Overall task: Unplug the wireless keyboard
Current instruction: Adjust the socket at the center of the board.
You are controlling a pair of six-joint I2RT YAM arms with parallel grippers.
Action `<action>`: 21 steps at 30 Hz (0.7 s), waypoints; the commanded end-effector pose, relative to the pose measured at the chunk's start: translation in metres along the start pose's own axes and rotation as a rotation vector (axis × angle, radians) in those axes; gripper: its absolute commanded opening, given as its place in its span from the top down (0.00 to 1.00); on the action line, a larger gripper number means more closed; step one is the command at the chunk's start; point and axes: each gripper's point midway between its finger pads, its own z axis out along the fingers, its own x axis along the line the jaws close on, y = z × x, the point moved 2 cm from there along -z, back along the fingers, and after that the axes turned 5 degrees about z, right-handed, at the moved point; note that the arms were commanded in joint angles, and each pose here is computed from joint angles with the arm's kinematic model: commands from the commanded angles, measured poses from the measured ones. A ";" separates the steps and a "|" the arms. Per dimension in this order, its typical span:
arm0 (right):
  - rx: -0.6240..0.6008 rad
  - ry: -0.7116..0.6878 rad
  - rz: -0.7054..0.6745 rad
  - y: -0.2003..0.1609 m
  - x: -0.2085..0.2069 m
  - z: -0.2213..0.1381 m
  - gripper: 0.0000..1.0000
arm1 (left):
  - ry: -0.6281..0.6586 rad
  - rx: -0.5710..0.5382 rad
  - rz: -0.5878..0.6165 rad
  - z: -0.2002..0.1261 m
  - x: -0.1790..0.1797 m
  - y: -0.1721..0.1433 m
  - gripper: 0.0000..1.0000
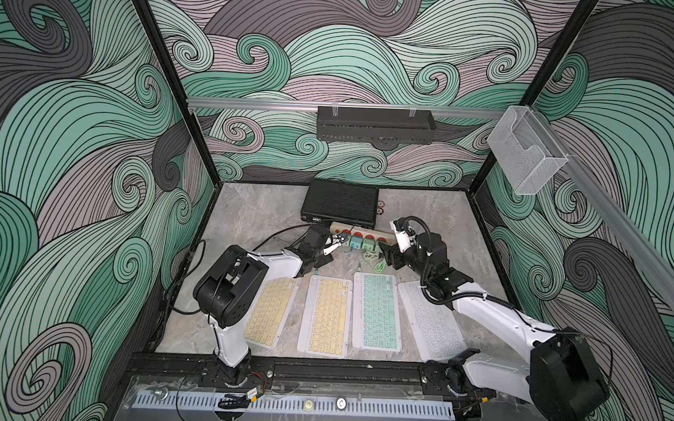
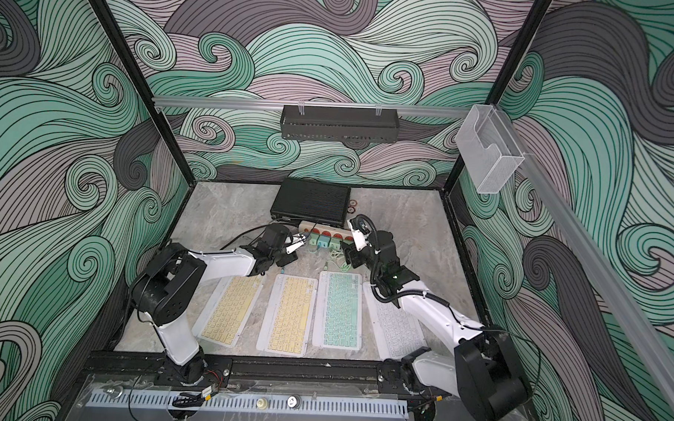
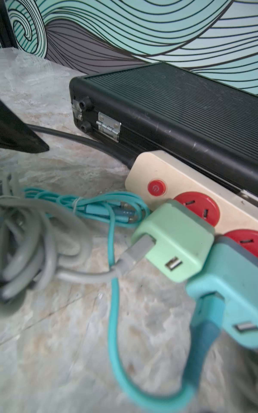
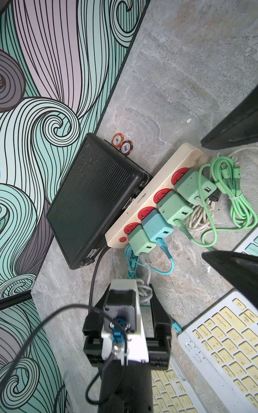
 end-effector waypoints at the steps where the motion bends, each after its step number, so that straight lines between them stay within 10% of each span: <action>1: -0.019 0.015 -0.005 0.003 0.001 -0.001 0.29 | 0.107 0.004 -0.010 0.011 0.027 0.017 0.37; 9: -0.012 -0.032 0.007 0.000 -0.007 0.003 0.30 | 0.040 -0.083 -0.071 -0.018 0.033 0.038 0.93; 21: -0.013 0.044 0.036 0.009 0.005 -0.013 0.32 | -0.159 -0.184 -0.141 -0.096 0.018 0.050 0.94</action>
